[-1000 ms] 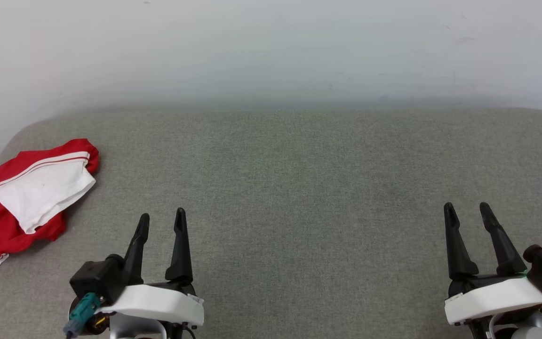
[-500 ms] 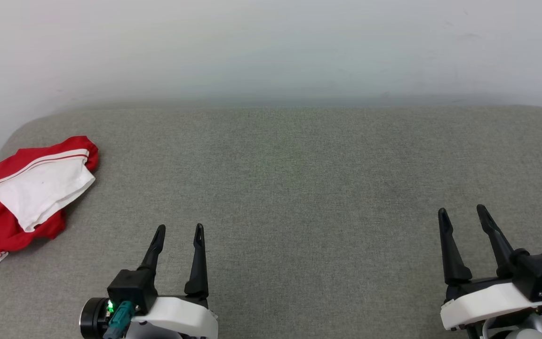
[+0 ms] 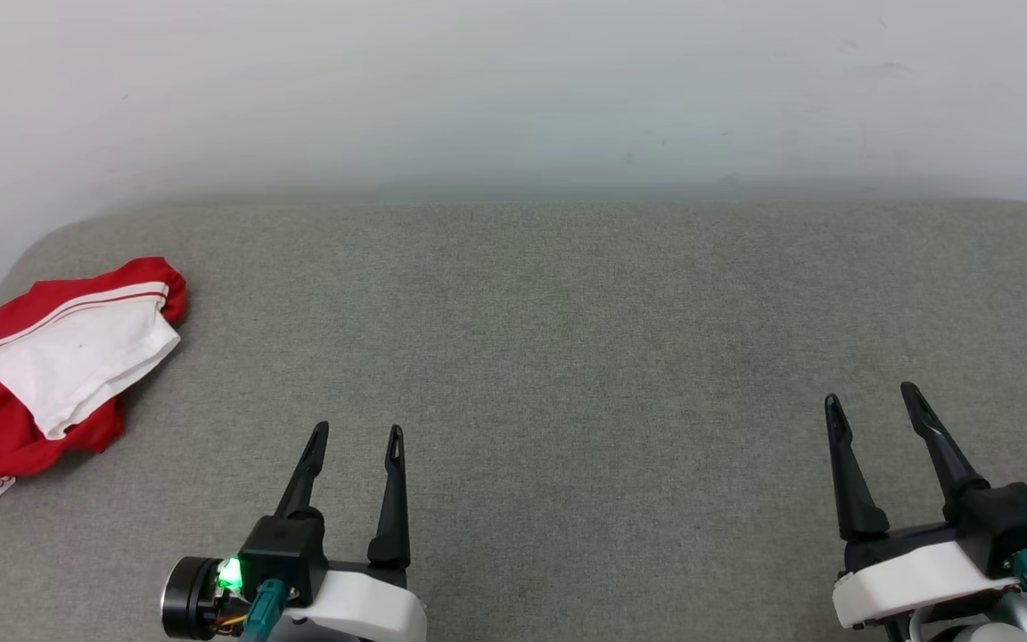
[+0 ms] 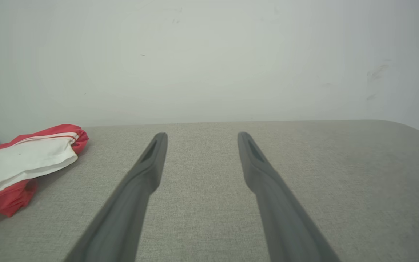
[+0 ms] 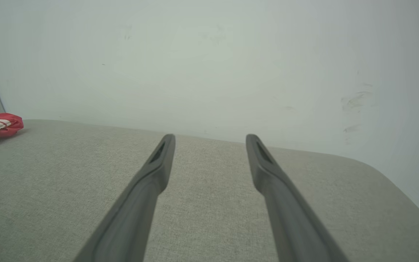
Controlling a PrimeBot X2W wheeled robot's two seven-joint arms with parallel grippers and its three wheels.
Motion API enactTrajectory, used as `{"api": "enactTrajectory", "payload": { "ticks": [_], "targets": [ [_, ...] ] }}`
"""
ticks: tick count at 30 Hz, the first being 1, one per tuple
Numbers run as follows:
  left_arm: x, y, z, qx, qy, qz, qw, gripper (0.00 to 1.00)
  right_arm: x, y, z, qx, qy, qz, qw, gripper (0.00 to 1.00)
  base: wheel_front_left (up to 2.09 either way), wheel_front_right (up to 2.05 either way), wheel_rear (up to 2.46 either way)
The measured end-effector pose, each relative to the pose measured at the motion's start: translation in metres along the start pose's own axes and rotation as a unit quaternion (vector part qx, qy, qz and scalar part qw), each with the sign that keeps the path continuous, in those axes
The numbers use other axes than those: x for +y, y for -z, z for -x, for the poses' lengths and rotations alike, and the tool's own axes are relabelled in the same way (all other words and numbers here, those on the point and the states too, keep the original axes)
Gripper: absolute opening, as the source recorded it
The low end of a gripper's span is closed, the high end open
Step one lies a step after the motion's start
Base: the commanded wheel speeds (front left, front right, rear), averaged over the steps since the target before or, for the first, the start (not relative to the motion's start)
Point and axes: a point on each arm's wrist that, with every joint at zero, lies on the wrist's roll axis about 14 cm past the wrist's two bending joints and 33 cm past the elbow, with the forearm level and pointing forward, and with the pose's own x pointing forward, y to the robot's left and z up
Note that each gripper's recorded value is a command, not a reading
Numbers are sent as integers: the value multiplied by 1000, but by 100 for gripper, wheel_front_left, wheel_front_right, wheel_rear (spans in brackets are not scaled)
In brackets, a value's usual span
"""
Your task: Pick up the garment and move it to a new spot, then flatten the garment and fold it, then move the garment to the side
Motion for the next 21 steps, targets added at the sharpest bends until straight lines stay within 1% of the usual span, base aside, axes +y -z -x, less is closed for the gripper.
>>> {"api": "enactTrajectory", "payload": {
  "ticks": [3,5,7,11,17,21],
  "targets": [
    [-2,0,0,-2,3,-3,1000,100,1,-1,0,-2,-3,7,1000,100,0,0,0],
    [-3,1,1,-1,7,-5,1000,100,2,-2,1,-5,-3,2,1000,100,0,0,0],
    [-2,1,2,-3,6,-11,1000,100,0,0,2,-6,5,-36,999,100,0,0,0],
    [-1,2,2,-3,5,-6,1000,100,-1,8,6,1,15,-85,996,100,0,0,0],
    [-5,8,5,4,18,-7,1000,100,2,12,6,6,13,-90,996,100,0,0,0],
    [-2,9,5,6,16,-7,1000,100,3,14,6,8,11,-89,996,100,0,0,0]
  ]
}}
